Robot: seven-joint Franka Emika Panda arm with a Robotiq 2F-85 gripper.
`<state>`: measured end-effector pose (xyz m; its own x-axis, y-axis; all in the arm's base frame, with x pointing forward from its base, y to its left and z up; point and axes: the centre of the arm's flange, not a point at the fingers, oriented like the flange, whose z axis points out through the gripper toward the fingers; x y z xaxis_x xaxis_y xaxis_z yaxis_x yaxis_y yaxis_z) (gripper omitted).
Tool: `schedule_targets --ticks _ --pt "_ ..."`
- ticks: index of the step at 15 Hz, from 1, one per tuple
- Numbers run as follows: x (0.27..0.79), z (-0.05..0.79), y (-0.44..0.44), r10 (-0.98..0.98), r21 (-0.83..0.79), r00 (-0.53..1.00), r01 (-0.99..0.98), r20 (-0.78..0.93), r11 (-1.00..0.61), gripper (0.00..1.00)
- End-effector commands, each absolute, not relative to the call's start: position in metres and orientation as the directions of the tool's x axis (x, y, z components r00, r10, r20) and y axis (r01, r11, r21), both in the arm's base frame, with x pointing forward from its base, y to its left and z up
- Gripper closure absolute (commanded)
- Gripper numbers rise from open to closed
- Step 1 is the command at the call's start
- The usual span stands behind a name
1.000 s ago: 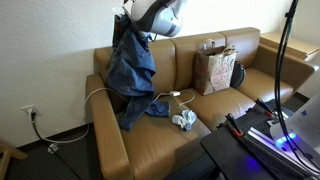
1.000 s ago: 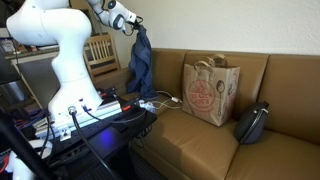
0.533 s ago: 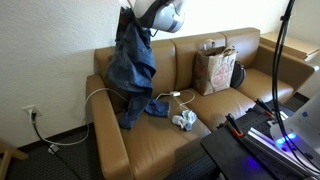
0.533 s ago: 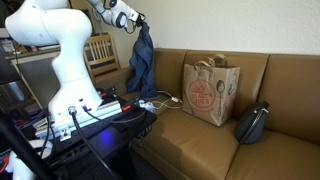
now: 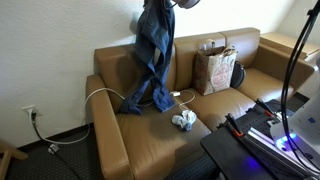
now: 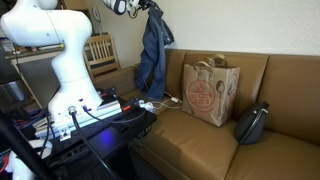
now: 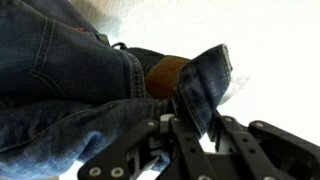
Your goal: Put the pair of jeans on the arm rest
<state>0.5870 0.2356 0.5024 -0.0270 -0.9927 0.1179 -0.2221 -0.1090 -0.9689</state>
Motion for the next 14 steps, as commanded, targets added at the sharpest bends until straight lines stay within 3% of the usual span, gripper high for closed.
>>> schedule_targets --ticks 1,6,7,10,11,14 --pt "0.530 0.474 0.172 -0.979 -0.982 -0.204 -0.188 0.022 0.017 0.94" --pt "0.474 0.438 0.113 -0.887 -0.956 -0.426 -0.137 -0.179 0.259 0.94" --pt "0.511 0.466 0.142 -0.921 -0.957 -0.368 -0.195 -0.130 0.213 0.75" --pt "0.491 0.448 0.129 -0.891 -0.949 -0.424 -0.183 -0.161 0.258 0.75" --pt "0.490 0.447 0.130 -0.890 -0.949 -0.426 -0.180 -0.163 0.260 0.94" --pt "0.475 0.451 0.125 -0.868 -0.946 -0.446 -0.124 -0.216 0.299 0.94"
